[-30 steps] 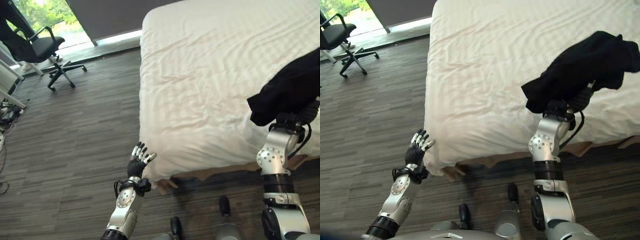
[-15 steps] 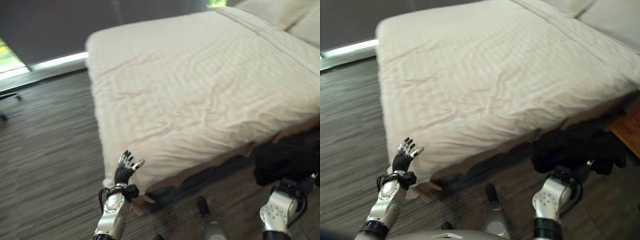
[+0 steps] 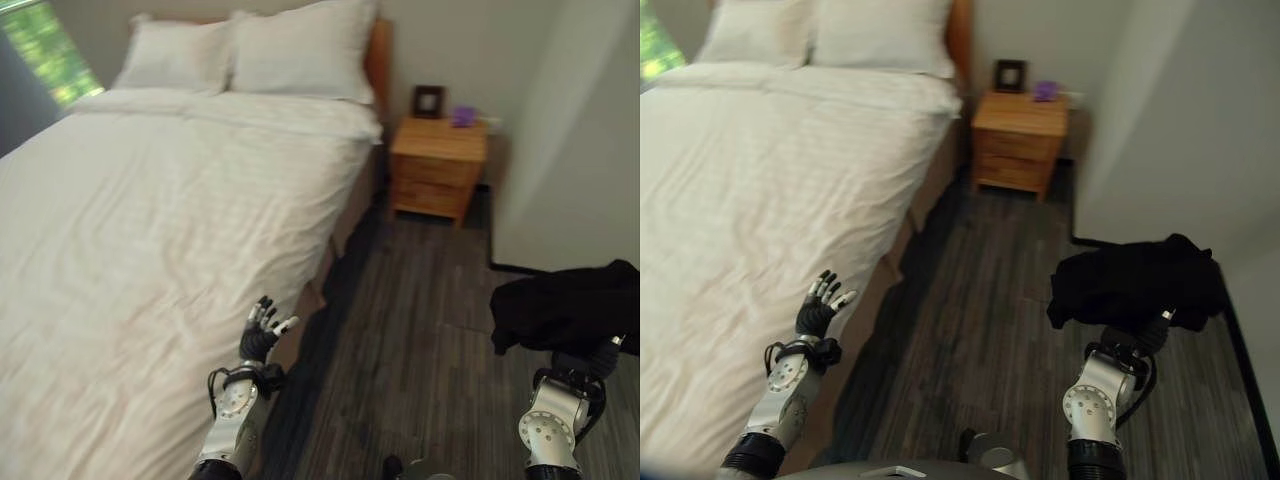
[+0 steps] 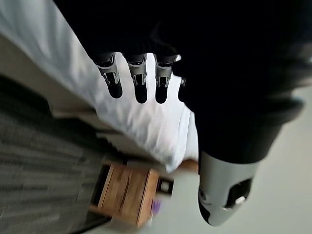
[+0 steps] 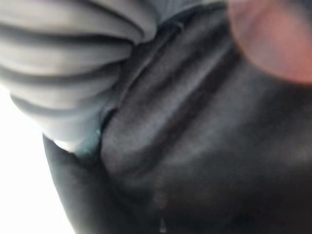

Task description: Pick up bed clothes into laundry basket.

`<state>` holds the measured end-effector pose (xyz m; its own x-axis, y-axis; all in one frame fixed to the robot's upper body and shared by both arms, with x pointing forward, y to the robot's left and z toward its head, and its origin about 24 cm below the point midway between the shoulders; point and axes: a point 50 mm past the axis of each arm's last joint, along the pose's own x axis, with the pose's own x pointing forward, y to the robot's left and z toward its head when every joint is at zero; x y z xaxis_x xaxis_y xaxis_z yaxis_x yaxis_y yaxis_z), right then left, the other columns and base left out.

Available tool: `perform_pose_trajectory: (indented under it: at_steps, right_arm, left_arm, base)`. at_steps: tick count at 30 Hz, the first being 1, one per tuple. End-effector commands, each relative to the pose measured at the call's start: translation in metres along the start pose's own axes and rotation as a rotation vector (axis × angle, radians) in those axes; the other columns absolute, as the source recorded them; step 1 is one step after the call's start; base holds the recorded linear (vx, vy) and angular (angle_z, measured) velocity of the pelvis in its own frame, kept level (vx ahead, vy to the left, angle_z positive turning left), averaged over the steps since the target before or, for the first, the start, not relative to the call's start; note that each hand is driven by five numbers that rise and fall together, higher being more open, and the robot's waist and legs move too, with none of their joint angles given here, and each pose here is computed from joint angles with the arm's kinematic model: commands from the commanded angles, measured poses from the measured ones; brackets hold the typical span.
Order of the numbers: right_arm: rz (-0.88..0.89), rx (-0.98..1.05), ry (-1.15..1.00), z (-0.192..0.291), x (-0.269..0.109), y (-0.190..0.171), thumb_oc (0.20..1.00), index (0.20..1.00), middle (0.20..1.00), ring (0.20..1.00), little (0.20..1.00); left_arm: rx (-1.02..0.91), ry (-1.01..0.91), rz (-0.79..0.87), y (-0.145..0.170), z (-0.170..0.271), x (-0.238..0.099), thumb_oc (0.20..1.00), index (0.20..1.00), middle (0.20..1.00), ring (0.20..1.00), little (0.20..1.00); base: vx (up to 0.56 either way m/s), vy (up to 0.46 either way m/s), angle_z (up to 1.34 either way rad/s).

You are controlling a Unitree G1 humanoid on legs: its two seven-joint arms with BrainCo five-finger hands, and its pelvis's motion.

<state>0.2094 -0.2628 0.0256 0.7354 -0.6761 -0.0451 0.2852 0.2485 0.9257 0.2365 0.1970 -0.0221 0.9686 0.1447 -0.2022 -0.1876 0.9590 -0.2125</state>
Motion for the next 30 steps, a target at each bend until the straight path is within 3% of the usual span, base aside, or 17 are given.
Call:
perform_pose_trajectory:
  at_steps: [1, 9, 21, 27, 30]
  right_arm:
    - [0.23, 0.053, 0.047, -0.006, 0.005, 0.042, 0.2, 0.2, 0.2, 0.2, 0.2]
    - [0.374, 0.003, 0.233, -0.039, 0.0, 0.063, 0.2, 0.2, 0.2, 0.2, 0.2]
    - [0.293, 0.028, 0.168, -0.027, -0.01, 0.044, 0.2, 0.2, 0.2, 0.2, 0.2]
    - [0.341, 0.037, 0.324, -0.057, -0.023, 0.058, 0.2, 0.2, 0.2, 0.2, 0.2]
    - [0.344, 0.0, 0.334, -0.049, -0.024, 0.048, 0.2, 0.2, 0.2, 0.2, 0.2]
  left_arm:
    - [-0.035, -0.116, 0.027, 0.008, 0.021, -0.003, 1.0, 1.0, 1.0, 1.0, 1.0]
    - [-0.07, -0.203, 0.026, 0.011, 0.041, 0.006, 1.0, 1.0, 1.0, 1.0, 1.0]
    - [0.073, -0.249, 0.056, 0.026, 0.061, 0.012, 1.0, 1.0, 1.0, 1.0, 1.0]
    - [0.055, -0.197, 0.045, 0.029, 0.049, 0.001, 1.0, 1.0, 1.0, 1.0, 1.0]
    - [0.063, -0.186, -0.012, 0.018, 0.047, 0.003, 1.0, 1.0, 1.0, 1.0, 1.0]
  base:
    - [0.04, 0.05, -2.38]
    - [-0.07, 0.168, -2.63]
    - [-0.24, 0.203, -0.7]
    - [-0.3, -0.164, -2.1]
    - [-0.23, -0.315, -0.44]
